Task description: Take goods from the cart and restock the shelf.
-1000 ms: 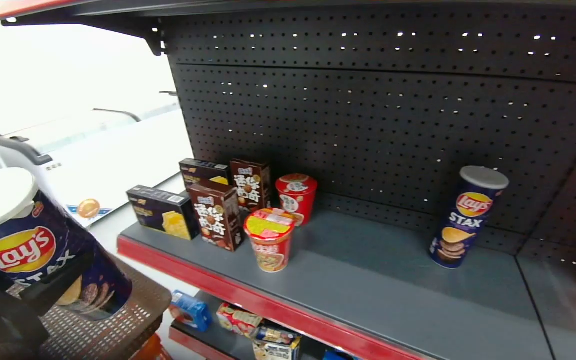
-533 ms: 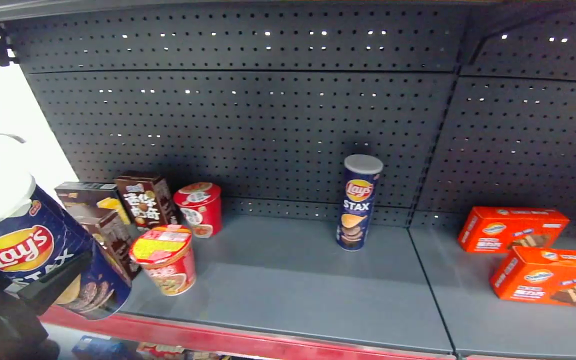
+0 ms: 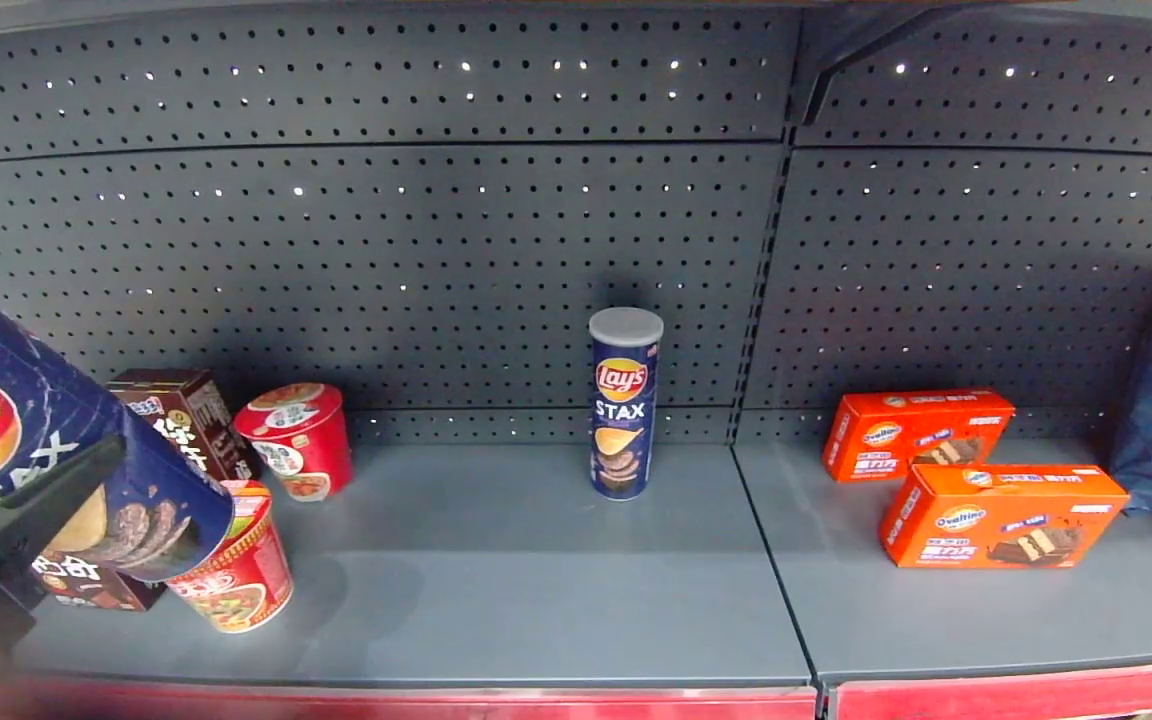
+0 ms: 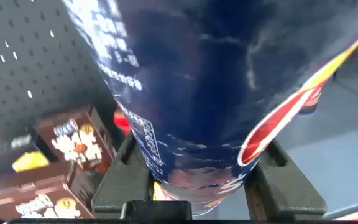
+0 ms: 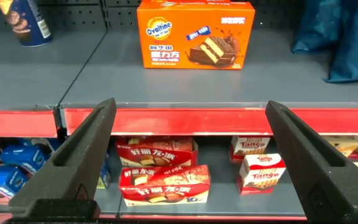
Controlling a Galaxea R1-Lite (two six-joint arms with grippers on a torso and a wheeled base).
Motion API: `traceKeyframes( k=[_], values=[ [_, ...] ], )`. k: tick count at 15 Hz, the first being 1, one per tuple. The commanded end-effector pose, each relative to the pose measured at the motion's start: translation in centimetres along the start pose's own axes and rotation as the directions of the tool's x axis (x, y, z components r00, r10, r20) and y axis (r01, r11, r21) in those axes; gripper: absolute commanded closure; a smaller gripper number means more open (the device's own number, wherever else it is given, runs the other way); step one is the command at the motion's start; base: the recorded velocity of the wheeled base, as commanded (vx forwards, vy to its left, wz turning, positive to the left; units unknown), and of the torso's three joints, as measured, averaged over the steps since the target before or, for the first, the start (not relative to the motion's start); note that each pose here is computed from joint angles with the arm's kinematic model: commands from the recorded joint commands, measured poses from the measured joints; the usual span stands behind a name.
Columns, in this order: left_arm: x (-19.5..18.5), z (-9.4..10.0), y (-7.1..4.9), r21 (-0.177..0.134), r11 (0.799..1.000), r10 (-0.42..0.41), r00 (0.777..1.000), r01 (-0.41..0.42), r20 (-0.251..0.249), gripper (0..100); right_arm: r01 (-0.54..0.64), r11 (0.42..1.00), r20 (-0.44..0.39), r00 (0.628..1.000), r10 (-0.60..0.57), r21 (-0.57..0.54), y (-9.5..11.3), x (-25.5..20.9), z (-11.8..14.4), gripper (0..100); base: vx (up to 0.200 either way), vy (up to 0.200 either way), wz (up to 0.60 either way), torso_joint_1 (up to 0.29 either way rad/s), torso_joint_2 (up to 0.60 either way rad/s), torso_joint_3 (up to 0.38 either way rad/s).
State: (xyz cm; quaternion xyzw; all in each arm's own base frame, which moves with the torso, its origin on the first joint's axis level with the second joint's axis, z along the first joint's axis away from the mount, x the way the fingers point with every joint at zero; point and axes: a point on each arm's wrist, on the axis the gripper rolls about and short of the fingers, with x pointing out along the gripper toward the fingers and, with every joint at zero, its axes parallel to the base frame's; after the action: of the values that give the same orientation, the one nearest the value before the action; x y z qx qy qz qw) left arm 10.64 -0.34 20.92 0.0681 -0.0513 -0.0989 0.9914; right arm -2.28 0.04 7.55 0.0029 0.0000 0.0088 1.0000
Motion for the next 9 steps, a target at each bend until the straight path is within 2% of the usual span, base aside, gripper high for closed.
traceKeyframes(
  k=[1,6,9],
  values=[
    [-0.2,0.4,0.1,0.010,0.999,0.032,0.999,-0.032,0.019,100,-0.001,1.000,0.000,1.000,0.001,0.000,0.0,0.0,0.0,0,0.000,0.000,0.00,0.000,0.00,0.000],
    [-0.9,0.3,0.1,0.058,0.990,0.124,0.992,-0.125,0.017,100,0.002,1.000,0.000,1.000,-0.002,0.000,0.0,0.0,0.0,0,0.000,0.000,0.00,0.000,0.00,0.000],
    [-1.5,0.1,0.1,0.061,0.982,0.178,0.984,-0.179,0.021,100,0.001,1.000,0.000,1.000,-0.001,-0.001,0.0,0.0,0.0,0,0.000,0.000,0.00,0.000,0.00,0.000]
  ],
)
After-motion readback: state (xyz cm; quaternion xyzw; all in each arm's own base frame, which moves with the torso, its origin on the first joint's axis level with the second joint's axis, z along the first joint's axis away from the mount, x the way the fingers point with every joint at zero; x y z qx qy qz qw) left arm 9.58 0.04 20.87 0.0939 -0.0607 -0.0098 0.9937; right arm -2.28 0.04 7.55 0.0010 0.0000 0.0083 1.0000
